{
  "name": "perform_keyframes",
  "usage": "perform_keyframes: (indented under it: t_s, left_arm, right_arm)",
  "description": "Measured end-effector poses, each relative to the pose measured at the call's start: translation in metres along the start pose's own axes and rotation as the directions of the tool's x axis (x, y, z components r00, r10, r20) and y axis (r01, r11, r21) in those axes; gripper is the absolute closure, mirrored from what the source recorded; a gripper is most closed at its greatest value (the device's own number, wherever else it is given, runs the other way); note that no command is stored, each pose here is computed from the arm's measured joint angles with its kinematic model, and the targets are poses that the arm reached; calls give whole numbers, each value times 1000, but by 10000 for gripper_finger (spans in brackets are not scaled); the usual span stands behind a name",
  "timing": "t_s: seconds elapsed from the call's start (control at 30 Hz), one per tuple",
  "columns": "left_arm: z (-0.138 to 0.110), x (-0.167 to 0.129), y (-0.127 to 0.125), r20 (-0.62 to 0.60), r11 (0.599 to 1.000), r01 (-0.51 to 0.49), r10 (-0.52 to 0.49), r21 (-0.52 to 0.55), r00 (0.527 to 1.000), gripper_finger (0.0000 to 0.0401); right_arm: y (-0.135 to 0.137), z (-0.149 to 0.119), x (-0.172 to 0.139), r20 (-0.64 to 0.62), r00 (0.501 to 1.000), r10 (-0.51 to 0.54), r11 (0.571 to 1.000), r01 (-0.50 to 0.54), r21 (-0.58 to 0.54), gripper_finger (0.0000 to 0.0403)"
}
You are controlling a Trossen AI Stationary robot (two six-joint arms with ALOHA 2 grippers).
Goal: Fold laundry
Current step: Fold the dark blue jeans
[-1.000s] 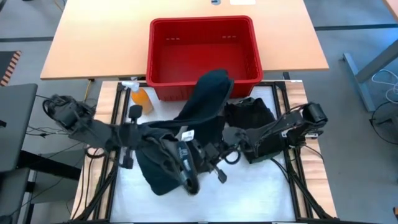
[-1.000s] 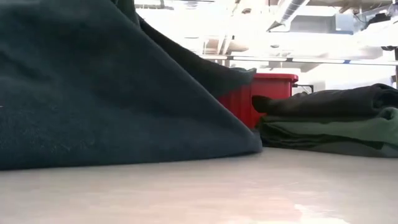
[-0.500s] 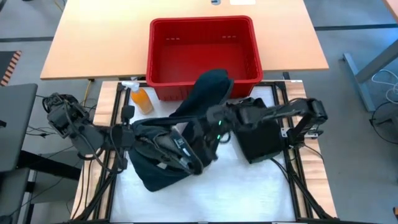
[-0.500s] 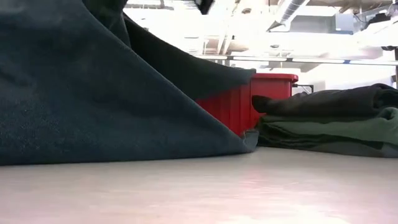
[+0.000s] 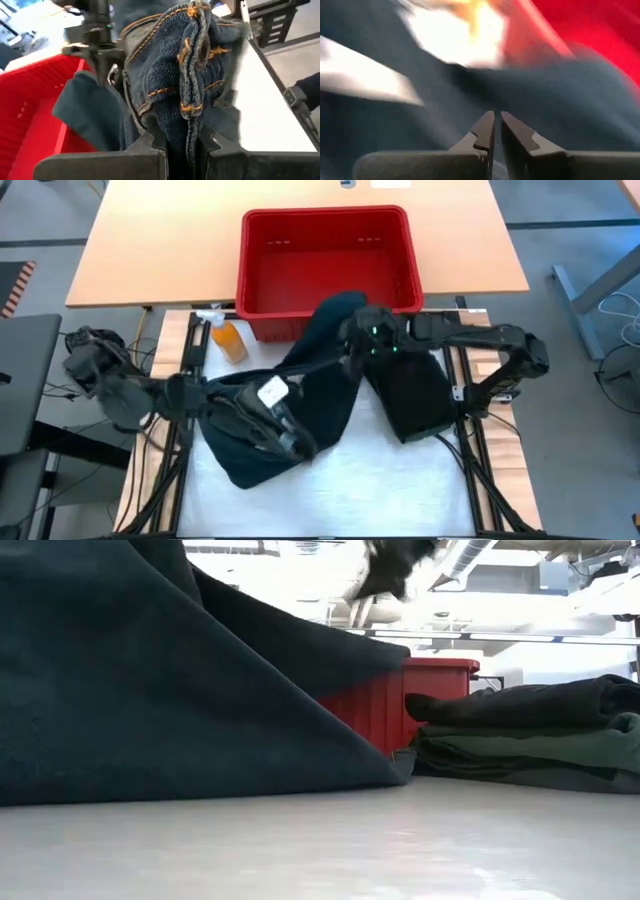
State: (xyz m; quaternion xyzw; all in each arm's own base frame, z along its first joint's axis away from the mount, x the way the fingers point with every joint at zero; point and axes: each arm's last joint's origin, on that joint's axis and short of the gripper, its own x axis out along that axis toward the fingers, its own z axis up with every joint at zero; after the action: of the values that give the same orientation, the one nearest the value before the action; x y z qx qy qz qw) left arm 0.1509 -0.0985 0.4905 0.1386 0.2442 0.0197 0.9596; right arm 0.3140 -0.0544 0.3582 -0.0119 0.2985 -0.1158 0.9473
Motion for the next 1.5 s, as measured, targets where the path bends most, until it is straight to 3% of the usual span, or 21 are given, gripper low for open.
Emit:
perform_keyframes:
  t_s: [0.07,0.1,0.23,0.37,0.47,0.6,0.7,0.8,0.83,0.9,1.0,1.1,1.2,1.37,1.5]
  left_arm:
    - [0,1,-3,-2,1000,14,-14,7,1000,387]
    - [1,3,-5,-4,1000,23,-23,13,1000,387]
    - [4,-1,-8,33,997,73,-74,24,997,387]
    - [5,0,-11,41,996,80,-81,42,996,387]
    - [5,0,-11,40,996,77,-79,48,996,387]
    - [7,0,-10,57,996,62,-65,62,996,387]
    - [11,0,-11,92,995,61,-68,83,993,387]
    - [16,-1,-11,141,992,55,-72,117,987,387]
    - [19,-1,-11,165,990,51,-72,129,984,387]
    - [27,-4,-11,237,989,44,-77,143,969,387]
    - [38,-12,-6,356,987,24,-80,159,931,387]
    - [47,-21,0,455,988,-10,-62,154,888,387]
    - [54,-29,7,531,993,-50,-14,106,847,387]
    - [64,-39,18,587,986,-158,157,-51,794,387]
    - [63,-39,24,514,950,-266,312,-163,799,387]
  right_arm:
    - [-17,-14,3,-93,986,-137,989,141,44,344]
    - [-24,-19,6,-111,982,-153,983,162,82,344]
    - [-40,-49,36,-206,963,-176,969,206,135,343]
    - [-38,-69,61,-256,952,-169,971,205,123,342]
    - [-26,-80,80,-308,946,-98,983,141,121,342]
    - [12,-93,106,-350,922,166,982,-123,140,344]
    - [54,-95,117,-329,835,442,897,-410,165,344]
    - [101,-93,117,-299,658,691,714,-686,138,344]
    - [116,-90,113,-299,612,733,662,-742,104,344]
    - [139,-85,104,-304,578,758,612,-790,24,345]
    - [151,-79,95,-354,627,693,660,-751,-38,345]
    - [139,-67,84,-386,726,570,763,-642,-81,347]
    - [114,-49,58,-330,840,430,860,-493,-135,356]
    - [65,-19,-3,-146,936,320,928,-341,-149,378]
    - [39,-2,-57,94,968,233,967,-221,-123,383]
